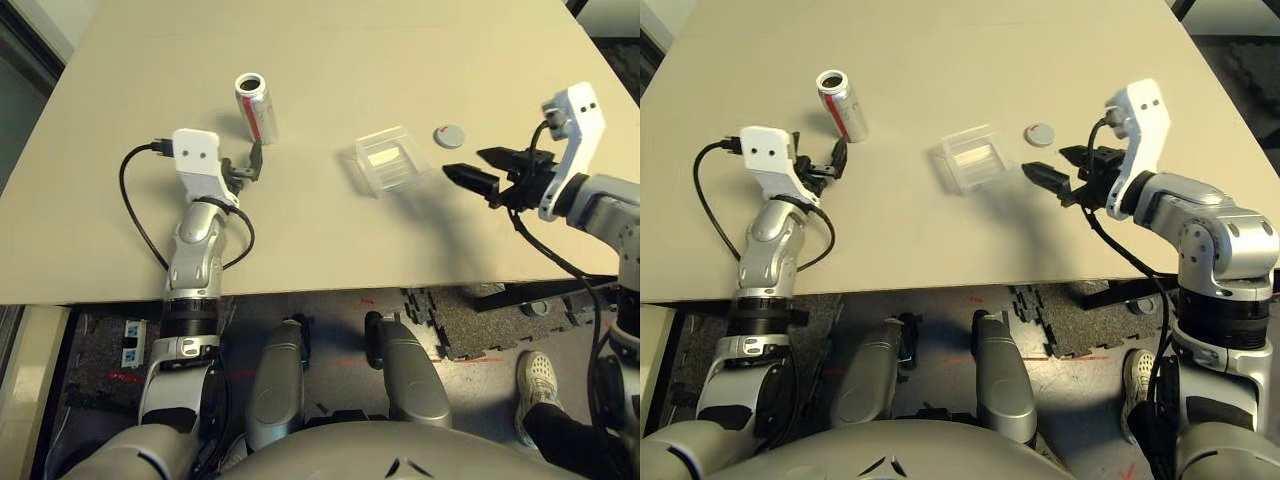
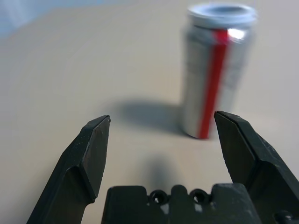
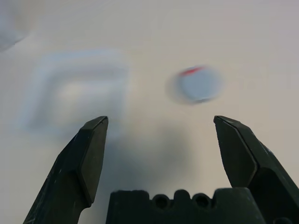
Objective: Pour the medicine from the bottle into the box.
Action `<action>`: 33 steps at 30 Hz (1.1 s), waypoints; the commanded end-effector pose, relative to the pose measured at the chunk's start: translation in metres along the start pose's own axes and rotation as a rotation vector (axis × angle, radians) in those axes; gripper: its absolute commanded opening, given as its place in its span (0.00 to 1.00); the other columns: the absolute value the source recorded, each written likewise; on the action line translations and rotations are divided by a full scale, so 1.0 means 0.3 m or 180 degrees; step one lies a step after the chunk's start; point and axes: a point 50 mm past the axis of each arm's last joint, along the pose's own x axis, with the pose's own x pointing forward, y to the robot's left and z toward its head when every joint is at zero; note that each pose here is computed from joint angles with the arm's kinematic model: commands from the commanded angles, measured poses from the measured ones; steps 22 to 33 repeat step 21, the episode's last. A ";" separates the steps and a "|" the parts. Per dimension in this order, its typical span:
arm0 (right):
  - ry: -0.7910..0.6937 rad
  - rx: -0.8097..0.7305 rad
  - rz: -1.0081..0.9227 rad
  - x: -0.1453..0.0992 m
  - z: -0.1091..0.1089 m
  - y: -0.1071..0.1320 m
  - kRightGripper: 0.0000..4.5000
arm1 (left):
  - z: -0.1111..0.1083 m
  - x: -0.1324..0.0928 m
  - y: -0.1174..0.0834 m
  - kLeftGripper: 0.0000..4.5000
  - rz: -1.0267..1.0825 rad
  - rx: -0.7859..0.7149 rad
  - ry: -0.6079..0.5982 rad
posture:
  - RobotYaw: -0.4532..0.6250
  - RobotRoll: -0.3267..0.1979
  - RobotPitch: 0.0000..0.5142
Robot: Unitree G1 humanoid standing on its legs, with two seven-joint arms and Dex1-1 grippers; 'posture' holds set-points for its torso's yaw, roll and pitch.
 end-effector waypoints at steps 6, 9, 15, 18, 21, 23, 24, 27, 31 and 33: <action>-0.0477 0.0043 -0.1356 0.024 -0.048 -0.141 1.00 | 0.004 0.074 0.188 0.99 0.0493 0.0024 0.0056 | 0.46 0.62 0.53; -0.0494 -0.0122 -0.1709 0.014 -0.058 -0.195 1.00 | 0.012 0.098 0.256 0.99 0.0656 0.0076 0.0081 | 0.45 0.62 0.55; -0.0550 -0.0142 -0.2188 -0.019 -0.110 -0.279 1.00 | 0.022 0.119 0.320 0.99 0.0794 0.0084 0.0095 | 0.45 0.62 0.57; -0.0589 -0.0104 -0.2284 -0.033 -0.130 -0.299 1.00 | 0.022 0.124 0.323 0.99 0.0803 0.0076 0.0083 | 0.44 0.62 0.56; -0.0585 -0.0103 -0.2305 -0.041 -0.152 -0.303 1.00 | 0.022 0.131 0.314 0.99 0.0788 0.0067 0.0072 | 0.42 0.62 0.56; -0.0585 -0.0103 -0.2305 -0.041 -0.152 -0.303 1.00 | 0.022 0.131 0.314 0.99 0.0788 0.0067 0.0072 | 0.42 0.62 0.56; -0.0585 -0.0103 -0.2305 -0.041 -0.152 -0.303 1.00 | 0.022 0.131 0.314 0.99 0.0788 0.0067 0.0072 | 0.42 0.62 0.56; -0.0585 -0.0103 -0.2305 -0.041 -0.152 -0.303 1.00 | 0.022 0.131 0.314 0.99 0.0788 0.0067 0.0072 | 0.42 0.62 0.56; -0.0585 -0.0103 -0.2305 -0.041 -0.152 -0.303 1.00 | 0.022 0.131 0.314 0.99 0.0788 0.0067 0.0072 | 0.42 0.62 0.56; -0.0585 -0.0103 -0.2305 -0.041 -0.152 -0.303 1.00 | 0.022 0.131 0.314 0.99 0.0788 0.0067 0.0072 | 0.42 0.62 0.56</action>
